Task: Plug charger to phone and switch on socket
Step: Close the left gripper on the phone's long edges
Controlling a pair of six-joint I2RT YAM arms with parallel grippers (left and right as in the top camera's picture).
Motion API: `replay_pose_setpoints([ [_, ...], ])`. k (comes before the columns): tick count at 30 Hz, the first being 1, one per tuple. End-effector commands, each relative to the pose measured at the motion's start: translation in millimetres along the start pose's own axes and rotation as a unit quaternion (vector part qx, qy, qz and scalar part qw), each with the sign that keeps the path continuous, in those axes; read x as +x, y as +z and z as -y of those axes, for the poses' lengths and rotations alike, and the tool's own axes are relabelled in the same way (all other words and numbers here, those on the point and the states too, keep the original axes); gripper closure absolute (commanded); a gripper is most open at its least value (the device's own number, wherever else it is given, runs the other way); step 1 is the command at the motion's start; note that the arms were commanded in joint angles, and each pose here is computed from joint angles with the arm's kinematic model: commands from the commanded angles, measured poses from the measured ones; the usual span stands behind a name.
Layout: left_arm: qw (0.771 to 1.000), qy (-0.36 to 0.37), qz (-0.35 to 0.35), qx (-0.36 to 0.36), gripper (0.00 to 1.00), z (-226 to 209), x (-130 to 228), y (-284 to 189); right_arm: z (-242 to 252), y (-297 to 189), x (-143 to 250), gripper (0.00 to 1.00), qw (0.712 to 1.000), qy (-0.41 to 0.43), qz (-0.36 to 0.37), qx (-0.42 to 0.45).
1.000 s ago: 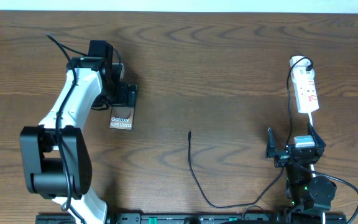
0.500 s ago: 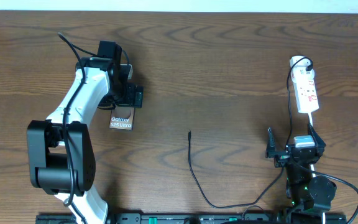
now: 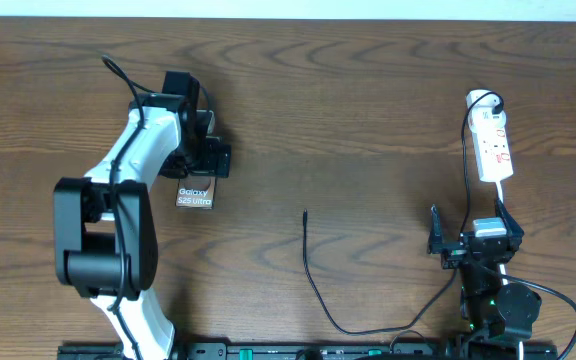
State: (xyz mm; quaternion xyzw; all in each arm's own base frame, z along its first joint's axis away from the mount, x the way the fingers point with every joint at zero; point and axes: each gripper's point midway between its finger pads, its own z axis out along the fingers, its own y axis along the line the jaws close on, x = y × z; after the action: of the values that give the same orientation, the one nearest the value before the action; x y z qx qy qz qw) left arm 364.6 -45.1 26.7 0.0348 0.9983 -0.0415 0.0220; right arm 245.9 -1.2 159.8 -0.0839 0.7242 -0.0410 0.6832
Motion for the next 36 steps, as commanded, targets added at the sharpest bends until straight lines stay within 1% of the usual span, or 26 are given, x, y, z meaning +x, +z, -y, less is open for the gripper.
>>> replay_pose_setpoints([
  [1,1.000,-0.002,-0.021,-0.009,0.04,-4.3,7.6,15.6,-0.9,0.0,0.9,0.01,1.000,0.006,-0.001,-0.001],
  [8,0.999,-0.002,-0.022,-0.024,0.04,-10.1,4.5,26.1,-0.9,0.0,0.8,0.01,1.000,0.006,-0.001,-0.001],
  [24,0.999,-0.001,-0.015,-0.030,0.03,-12.2,0.6,26.2,-0.9,0.0,0.8,0.01,1.000,0.006,-0.001,-0.001],
  [32,0.998,-0.001,-0.016,-0.054,0.03,-20.4,1.7,26.3,-0.9,0.0,0.8,0.01,1.000,0.006,-0.001,-0.001],
  [36,0.998,-0.001,-0.014,-0.054,0.04,-20.4,0.6,26.3,-0.9,0.0,0.8,0.01,1.000,0.006,-0.001,-0.001],
])
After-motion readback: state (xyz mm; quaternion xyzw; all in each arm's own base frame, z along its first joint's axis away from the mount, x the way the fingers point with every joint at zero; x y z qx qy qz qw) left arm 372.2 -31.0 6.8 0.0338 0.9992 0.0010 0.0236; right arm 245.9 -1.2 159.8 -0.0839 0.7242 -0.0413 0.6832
